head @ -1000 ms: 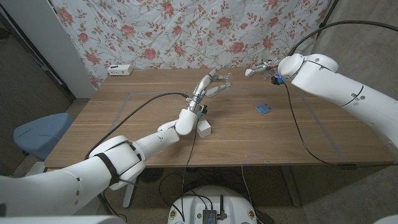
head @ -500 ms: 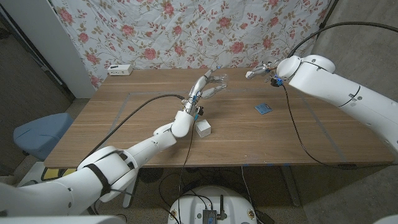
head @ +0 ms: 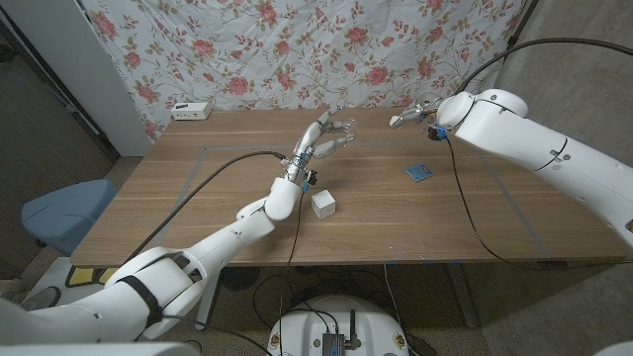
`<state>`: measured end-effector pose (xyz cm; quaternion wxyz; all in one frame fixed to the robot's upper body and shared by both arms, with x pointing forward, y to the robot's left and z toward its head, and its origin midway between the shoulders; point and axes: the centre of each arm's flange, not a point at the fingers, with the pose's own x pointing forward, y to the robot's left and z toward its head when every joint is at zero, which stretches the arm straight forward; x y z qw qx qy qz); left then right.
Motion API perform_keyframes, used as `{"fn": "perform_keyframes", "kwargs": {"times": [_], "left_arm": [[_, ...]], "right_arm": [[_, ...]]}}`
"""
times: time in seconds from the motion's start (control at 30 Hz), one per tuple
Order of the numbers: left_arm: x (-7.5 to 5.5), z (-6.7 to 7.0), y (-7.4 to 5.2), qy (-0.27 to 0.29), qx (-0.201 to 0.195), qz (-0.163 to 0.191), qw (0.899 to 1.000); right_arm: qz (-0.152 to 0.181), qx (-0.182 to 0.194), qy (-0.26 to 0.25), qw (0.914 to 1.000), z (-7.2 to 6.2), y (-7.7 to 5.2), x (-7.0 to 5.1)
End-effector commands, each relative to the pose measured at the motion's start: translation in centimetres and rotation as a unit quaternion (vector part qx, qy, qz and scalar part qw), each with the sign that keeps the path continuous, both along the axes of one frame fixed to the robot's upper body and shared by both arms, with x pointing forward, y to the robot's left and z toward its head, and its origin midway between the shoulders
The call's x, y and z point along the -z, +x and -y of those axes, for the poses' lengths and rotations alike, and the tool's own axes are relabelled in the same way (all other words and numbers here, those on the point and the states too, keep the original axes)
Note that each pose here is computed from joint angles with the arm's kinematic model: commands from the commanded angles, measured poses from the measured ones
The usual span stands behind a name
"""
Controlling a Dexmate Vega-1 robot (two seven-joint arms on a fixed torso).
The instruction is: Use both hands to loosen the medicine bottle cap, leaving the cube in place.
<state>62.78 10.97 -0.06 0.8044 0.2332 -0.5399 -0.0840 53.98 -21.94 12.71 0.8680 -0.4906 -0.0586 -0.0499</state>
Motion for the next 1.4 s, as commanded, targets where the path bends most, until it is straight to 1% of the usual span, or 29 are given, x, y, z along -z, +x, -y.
{"fn": "perform_keyframes", "kwargs": {"times": [0.03,0.27,0.53,0.87,1.27,1.4], "left_arm": [[0.0,-1.5,-0.7,0.004,-0.002,-0.016,1.0],[0.4,-2.1,-0.9,-0.003,0.0,-0.034,0.999],[1.2,-3.2,-1.2,-0.023,0.009,-0.064,0.998],[2.3,-4.7,-1.5,-0.041,0.002,-0.085,0.996],[2.6,-5.7,-1.9,-0.033,0.002,-0.106,0.994],[2.8,-6.0,-2.0,-0.032,0.001,-0.113,0.993]], "right_arm": [[0.0,0.003,0.005,1.0,-0.3,-0.1,0.4],[-0.001,0.005,0.008,1.0,-0.4,-0.2,0.6],[-0.001,0.001,0.009,1.0,-0.8,-0.2,0.9],[-0.003,-0.001,0.01,0.9999,-1.4,-0.1,1.1],[-0.007,-0.003,0.012,0.9999,-1.7,-0.3,1.5],[-0.011,-0.003,0.012,0.9999,-1.7,-0.1,1.7]]}}
